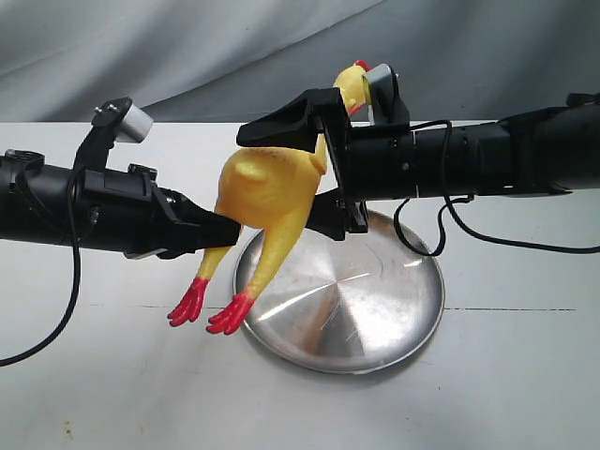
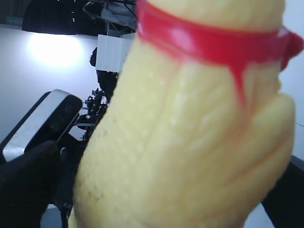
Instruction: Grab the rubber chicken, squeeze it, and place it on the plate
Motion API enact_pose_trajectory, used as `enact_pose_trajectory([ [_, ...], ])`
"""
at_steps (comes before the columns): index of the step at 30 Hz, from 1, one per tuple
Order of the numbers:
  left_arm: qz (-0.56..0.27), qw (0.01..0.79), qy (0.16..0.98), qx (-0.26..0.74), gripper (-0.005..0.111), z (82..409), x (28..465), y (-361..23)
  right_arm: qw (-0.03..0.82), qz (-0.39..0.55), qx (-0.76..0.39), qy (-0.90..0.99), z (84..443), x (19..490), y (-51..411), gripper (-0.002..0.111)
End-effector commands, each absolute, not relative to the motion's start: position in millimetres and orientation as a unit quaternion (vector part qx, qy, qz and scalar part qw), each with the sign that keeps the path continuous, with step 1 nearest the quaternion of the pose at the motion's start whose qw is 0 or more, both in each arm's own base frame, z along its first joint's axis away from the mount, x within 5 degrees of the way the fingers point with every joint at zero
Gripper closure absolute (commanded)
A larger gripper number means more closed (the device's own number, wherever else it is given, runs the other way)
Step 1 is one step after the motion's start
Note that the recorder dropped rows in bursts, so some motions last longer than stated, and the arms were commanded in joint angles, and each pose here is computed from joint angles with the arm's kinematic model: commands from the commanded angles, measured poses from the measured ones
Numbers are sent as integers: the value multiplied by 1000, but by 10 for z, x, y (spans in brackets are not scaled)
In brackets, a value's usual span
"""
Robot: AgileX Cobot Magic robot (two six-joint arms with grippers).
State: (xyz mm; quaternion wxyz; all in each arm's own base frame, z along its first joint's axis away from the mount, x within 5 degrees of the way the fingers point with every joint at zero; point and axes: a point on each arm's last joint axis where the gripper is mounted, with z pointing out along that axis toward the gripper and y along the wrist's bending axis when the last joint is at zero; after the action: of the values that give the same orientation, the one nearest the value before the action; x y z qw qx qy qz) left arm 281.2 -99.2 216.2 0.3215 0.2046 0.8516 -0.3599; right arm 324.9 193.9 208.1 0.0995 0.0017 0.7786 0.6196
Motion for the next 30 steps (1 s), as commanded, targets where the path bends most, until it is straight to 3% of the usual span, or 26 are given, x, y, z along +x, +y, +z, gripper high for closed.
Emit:
enact_pose_trajectory([
  [1, -370, 326, 845, 204, 107, 2218, 2810, -1017, 97, 624, 6, 776, 2115, 3254, 1940, 6],
  [2, -370, 326, 845, 204, 107, 2218, 2810, -1017, 75, 631, 24, 772, 2125, 3243, 1944, 13],
  [4, -369, 327, 846, 204, 107, 2217, 2811, -1015, 48, 641, 39, 765, 2143, 3222, 1950, 44],
  [5, -369, 327, 846, 204, 107, 2217, 2811, -1015, 44, 644, 39, 763, 2148, 3216, 1952, 66],
  [6, -369, 327, 846, 204, 107, 2217, 2811, -1015, 49, 644, 31, 762, 2150, 3214, 1952, 98],
  [7, -369, 327, 846, 204, 107, 2217, 2811, -1015, 54, 644, 25, 763, 2150, 3214, 1952, 107],
  [25, -369, 327, 846, 204, 107, 2217, 2811, -1015, 63, 639, 23, 766, 2140, 3226, 1949, 108],
  [27, -369, 327, 846, 204, 107, 2217, 2811, -1015, 65, 637, 25, 768, 2136, 3230, 1948, 104],
  [30, -369, 327, 846, 204, 107, 2217, 2811, -1015, 67, 635, 27, 769, 2132, 3235, 1947, 84],
])
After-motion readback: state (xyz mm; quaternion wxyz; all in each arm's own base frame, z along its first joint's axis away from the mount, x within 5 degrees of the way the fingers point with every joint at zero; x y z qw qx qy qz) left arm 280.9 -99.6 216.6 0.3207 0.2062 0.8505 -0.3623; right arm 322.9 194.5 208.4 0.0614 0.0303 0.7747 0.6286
